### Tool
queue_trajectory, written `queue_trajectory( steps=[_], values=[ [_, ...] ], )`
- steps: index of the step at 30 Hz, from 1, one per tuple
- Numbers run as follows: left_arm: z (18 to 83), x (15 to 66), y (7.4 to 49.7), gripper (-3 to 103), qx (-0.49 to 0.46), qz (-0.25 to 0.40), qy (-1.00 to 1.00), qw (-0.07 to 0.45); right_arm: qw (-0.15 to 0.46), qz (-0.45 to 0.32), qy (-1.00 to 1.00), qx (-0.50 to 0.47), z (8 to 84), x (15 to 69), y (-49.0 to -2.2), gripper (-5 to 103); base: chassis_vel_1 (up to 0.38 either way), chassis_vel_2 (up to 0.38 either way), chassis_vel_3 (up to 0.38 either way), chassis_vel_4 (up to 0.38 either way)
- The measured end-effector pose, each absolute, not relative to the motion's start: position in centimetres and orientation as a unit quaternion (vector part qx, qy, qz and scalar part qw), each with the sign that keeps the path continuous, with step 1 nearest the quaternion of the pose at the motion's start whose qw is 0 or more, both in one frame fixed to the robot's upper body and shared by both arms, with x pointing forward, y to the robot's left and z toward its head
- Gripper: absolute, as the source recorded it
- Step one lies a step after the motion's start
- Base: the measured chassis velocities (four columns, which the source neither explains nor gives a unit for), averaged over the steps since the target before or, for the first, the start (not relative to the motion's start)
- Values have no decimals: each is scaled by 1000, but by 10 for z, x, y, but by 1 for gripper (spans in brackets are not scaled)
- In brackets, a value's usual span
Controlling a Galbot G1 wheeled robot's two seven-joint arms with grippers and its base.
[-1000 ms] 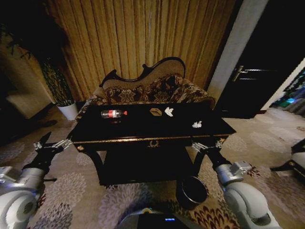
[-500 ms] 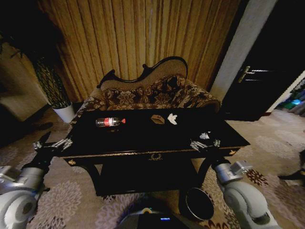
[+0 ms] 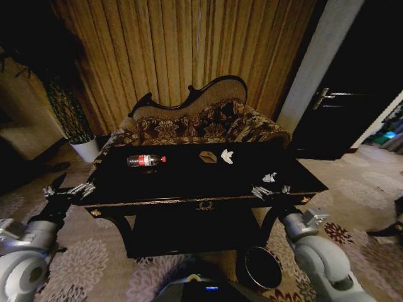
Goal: Move to the front of the table and place the trash on the table into the trash bin.
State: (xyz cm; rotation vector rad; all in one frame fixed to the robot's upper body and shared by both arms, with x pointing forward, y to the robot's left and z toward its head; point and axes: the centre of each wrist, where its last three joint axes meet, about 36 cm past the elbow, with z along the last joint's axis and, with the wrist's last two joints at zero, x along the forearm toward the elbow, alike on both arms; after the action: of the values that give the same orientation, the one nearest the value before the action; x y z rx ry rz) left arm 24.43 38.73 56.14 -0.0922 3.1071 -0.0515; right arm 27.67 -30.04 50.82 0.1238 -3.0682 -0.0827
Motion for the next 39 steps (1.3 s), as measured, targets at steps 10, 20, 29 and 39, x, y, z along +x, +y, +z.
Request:
queue_trajectory(
  steps=[10, 20, 29, 39],
  values=[
    [562, 246, 388, 100, -29, -15, 999, 16, 57, -49, -997, 32, 522, 278, -294, 100, 0, 0, 0, 0],
    [561, 247, 389, 100, -30, -16, 999, 15, 64, -37, -997, 22, 527, 286, -295, 100, 0, 0, 0, 0],
    [562, 248, 390, 100, -29, -17, 999, 16, 65, -31, -997, 8, 529, 296, -304, 100, 0, 0, 0, 0],
    [562, 246, 390, 100, -32, -17, 999, 17, 75, -27, -997, -3, 528, 312, -320, 100, 0, 0, 0, 0]
  ],
)
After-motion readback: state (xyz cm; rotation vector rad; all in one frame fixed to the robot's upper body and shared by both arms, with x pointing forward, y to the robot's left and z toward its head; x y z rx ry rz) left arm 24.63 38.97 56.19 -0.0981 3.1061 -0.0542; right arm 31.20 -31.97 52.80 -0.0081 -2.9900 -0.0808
